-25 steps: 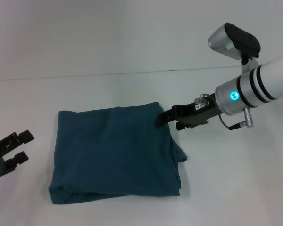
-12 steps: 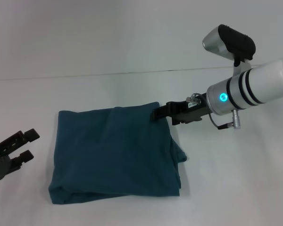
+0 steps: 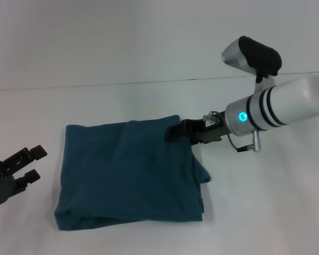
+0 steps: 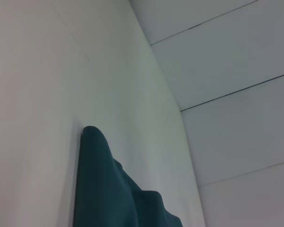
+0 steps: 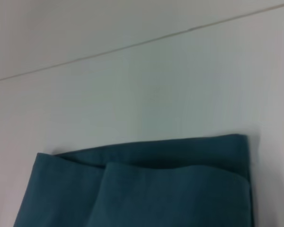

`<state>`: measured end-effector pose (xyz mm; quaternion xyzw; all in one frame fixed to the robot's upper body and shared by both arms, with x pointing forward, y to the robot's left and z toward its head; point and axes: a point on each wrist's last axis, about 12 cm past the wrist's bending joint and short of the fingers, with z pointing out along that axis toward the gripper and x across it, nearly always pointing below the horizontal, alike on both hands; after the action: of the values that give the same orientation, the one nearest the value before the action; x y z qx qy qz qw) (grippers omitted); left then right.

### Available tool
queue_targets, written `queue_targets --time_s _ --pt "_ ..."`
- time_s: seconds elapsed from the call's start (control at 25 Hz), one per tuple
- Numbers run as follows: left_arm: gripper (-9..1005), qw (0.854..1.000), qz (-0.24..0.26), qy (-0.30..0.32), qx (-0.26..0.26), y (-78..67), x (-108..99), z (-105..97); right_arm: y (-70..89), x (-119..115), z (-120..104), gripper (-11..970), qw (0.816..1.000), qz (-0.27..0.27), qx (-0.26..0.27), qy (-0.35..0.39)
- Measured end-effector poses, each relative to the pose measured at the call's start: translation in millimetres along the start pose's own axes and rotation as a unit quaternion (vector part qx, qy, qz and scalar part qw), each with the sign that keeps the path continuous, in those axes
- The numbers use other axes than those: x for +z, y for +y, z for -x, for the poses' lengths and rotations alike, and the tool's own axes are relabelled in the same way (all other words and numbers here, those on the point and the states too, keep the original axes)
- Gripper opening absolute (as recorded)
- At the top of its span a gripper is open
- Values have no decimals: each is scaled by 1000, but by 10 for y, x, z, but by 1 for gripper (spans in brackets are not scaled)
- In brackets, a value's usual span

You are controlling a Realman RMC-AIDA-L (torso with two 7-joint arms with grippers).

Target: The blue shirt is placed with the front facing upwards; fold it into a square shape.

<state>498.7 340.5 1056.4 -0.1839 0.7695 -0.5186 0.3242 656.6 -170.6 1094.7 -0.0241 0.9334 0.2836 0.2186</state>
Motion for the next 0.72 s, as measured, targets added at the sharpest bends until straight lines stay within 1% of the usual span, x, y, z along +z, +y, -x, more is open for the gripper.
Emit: queue_targets --time_s 0.24,0.72 --pt "949 1000 -2 2 3 -16 28 8 54 56 -10 736 1000 -2 -3 -6" --pt "949 1000 -4 4 1 -8 68 -8 59 61 7 732 1000 9 6 -23"
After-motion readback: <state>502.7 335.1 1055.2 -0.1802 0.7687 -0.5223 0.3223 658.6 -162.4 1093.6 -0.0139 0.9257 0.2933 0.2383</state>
